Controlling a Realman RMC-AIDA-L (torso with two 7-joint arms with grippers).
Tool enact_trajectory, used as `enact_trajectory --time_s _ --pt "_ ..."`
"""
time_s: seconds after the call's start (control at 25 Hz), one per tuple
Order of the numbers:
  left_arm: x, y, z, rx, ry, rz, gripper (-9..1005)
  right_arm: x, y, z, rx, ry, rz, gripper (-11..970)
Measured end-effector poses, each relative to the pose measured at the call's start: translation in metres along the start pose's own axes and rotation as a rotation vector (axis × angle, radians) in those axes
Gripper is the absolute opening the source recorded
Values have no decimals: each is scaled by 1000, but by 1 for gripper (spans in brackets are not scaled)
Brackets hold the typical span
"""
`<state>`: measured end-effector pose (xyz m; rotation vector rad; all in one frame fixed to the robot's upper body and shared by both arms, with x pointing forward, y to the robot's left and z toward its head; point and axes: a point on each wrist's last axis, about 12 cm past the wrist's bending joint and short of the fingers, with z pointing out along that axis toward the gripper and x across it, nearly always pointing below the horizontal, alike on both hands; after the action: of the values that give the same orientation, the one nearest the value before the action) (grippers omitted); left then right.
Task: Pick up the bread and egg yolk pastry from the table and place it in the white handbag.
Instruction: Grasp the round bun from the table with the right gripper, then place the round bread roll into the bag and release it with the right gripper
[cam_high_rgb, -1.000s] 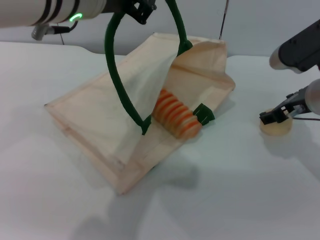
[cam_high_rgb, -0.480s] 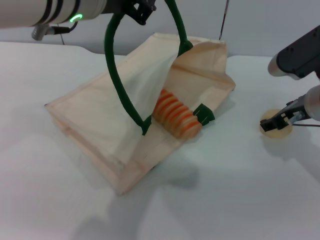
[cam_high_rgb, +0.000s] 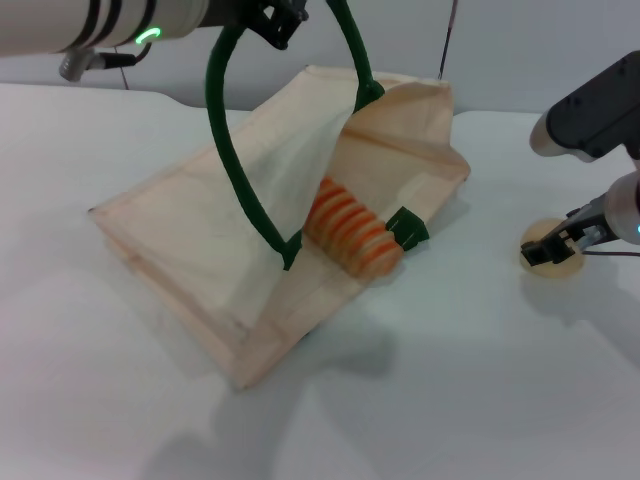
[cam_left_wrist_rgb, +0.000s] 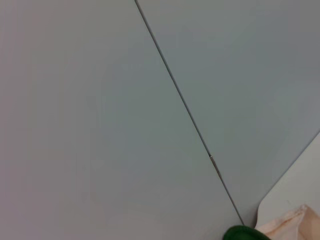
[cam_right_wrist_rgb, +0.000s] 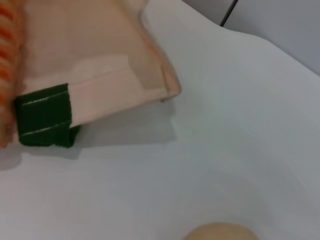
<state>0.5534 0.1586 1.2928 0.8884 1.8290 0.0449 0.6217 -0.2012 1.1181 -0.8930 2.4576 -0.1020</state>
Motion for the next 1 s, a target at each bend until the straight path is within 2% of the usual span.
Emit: enact_trajectory --time_s 0.2,0.48,0.76,0.96,1.0 --pt "0 0 0 0 0 0 140 -2 2 -2 -5 3 -13 806" --pt "0 0 0 0 0 1 141 -3 2 -4 -7 2 -13 670" --pt "0 1 0 -3 0 1 142 -17 6 -26 -1 -78 -35 598" --pt "0 1 0 -3 2 2 142 -27 18 -42 -3 -142 -81 575" --pt "0 1 1 -3 2 2 142 -31 25 -47 -26 -165 -95 571"
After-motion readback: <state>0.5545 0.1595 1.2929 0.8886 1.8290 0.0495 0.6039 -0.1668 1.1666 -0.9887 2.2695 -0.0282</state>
